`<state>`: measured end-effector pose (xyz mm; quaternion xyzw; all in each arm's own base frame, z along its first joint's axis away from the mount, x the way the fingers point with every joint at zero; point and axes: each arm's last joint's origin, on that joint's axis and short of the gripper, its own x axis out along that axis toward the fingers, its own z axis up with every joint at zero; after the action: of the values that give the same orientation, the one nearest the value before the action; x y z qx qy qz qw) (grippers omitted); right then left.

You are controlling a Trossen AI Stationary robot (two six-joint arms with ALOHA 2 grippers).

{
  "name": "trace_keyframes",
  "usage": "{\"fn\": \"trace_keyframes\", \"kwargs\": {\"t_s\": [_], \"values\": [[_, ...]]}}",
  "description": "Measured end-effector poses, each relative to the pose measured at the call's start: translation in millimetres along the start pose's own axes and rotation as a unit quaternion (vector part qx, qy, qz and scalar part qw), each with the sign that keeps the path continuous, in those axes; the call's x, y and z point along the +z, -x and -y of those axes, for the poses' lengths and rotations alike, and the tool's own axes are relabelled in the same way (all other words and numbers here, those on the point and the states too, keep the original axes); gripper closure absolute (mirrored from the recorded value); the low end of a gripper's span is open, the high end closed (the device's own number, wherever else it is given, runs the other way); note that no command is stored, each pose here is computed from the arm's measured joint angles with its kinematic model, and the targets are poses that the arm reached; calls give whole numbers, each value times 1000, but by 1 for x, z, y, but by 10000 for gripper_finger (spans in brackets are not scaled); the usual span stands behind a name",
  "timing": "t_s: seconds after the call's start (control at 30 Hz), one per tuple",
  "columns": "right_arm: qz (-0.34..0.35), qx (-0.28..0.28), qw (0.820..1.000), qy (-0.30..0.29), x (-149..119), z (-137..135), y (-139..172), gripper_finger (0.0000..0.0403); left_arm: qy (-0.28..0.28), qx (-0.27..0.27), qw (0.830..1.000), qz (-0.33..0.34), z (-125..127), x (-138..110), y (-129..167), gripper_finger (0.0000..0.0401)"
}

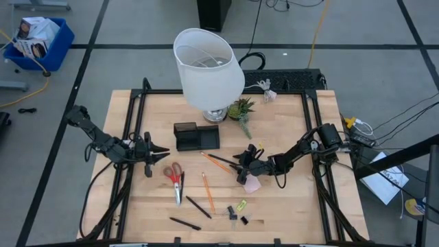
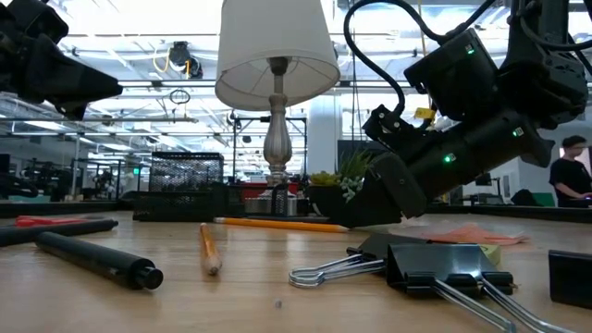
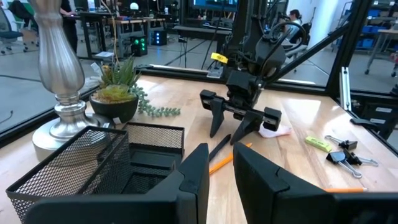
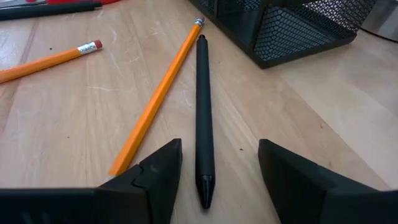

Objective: Pick and place office supplies into organizer
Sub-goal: Put the black pen into the black desk organizer

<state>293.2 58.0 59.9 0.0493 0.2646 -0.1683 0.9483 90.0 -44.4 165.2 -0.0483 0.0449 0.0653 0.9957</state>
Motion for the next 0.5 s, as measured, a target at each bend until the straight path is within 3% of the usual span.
{"fn": "trace_keyframes", "kwargs": {"t_s": [0.13, 0.5], "values": [[-1, 1, 1000, 0, 0, 0, 0, 213, 4, 0, 1000, 1, 0, 0, 0, 325], [-6, 11, 1000, 3, -1, 0, 0, 305, 33, -2, 999, 30, 1, 8, 0, 325]]}}
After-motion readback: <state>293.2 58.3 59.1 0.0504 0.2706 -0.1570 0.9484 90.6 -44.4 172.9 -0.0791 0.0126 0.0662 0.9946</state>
